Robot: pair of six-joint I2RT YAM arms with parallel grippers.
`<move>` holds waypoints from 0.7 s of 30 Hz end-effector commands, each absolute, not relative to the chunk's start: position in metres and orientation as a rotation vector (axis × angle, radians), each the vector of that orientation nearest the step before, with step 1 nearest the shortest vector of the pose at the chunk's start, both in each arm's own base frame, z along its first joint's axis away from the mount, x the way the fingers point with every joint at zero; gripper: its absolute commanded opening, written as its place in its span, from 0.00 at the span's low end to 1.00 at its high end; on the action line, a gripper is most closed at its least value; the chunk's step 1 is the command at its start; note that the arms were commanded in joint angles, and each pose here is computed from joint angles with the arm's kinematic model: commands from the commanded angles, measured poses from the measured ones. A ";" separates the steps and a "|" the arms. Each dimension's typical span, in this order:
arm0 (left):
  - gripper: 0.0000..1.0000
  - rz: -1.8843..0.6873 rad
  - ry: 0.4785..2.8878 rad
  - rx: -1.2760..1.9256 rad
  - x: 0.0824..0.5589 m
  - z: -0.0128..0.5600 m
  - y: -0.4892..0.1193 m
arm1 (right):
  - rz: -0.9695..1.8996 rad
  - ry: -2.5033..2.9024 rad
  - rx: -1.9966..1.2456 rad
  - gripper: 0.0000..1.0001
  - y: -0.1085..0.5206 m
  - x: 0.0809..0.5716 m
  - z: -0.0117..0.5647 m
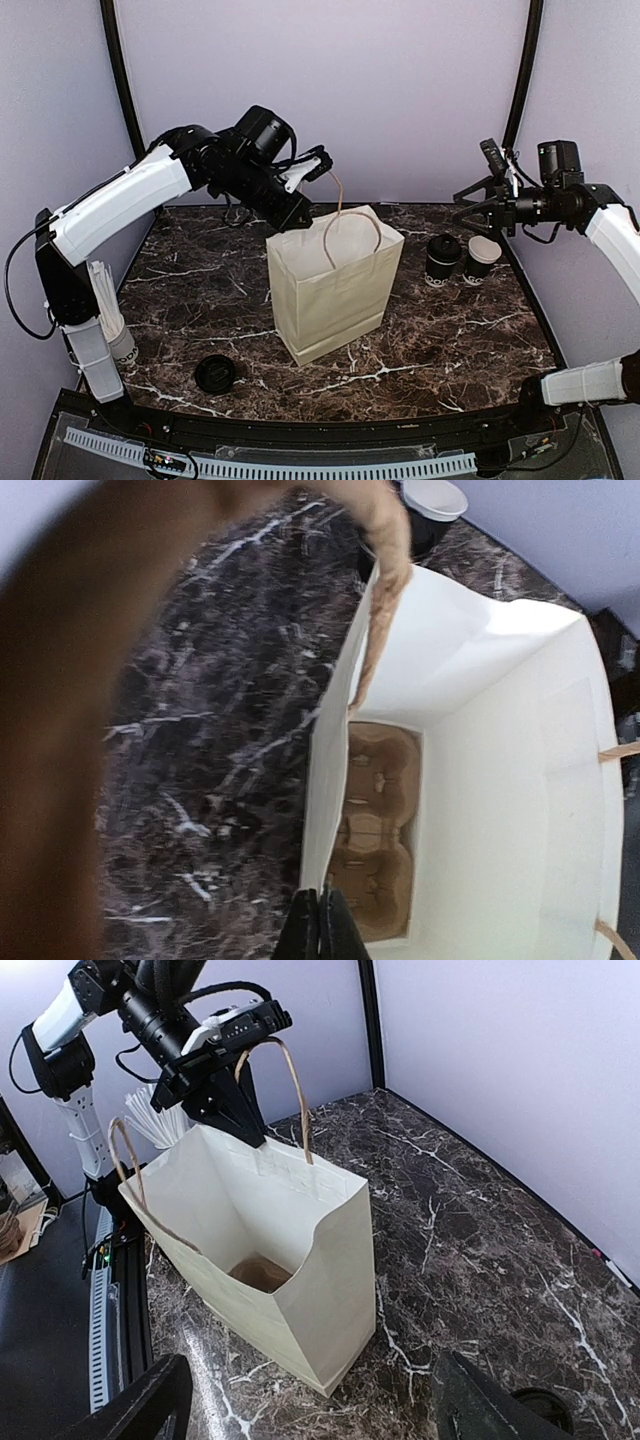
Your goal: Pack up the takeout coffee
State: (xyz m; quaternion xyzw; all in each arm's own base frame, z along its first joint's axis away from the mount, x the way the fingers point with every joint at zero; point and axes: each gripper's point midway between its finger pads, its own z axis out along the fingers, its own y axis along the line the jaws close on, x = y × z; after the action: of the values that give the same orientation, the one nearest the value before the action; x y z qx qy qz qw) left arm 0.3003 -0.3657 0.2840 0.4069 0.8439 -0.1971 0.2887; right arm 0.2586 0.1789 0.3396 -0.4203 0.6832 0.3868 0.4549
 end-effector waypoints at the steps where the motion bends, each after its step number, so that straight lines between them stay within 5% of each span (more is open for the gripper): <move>1: 0.00 -0.053 2.013 1.139 0.308 0.329 -0.351 | 0.962 1.671 -1.035 0.84 0.179 0.265 0.340; 6: 0.00 0.141 1.832 1.128 0.305 0.357 -0.343 | 0.957 1.689 -1.032 0.84 0.178 0.272 0.334; 13: 0.00 0.399 1.657 1.300 0.287 0.320 -0.366 | 0.965 1.703 -1.032 0.84 0.179 0.276 0.328; 21: 0.00 0.448 1.495 1.276 0.252 0.328 -0.387 | 0.963 1.709 -1.033 0.84 0.179 0.274 0.324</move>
State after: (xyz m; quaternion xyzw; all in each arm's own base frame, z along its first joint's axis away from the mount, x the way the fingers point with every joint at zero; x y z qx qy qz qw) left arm 0.2606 -0.3871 0.2755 0.5755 0.6570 0.1750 0.4545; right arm 0.2728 0.1793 0.3235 -0.4097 0.6981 0.3951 0.4344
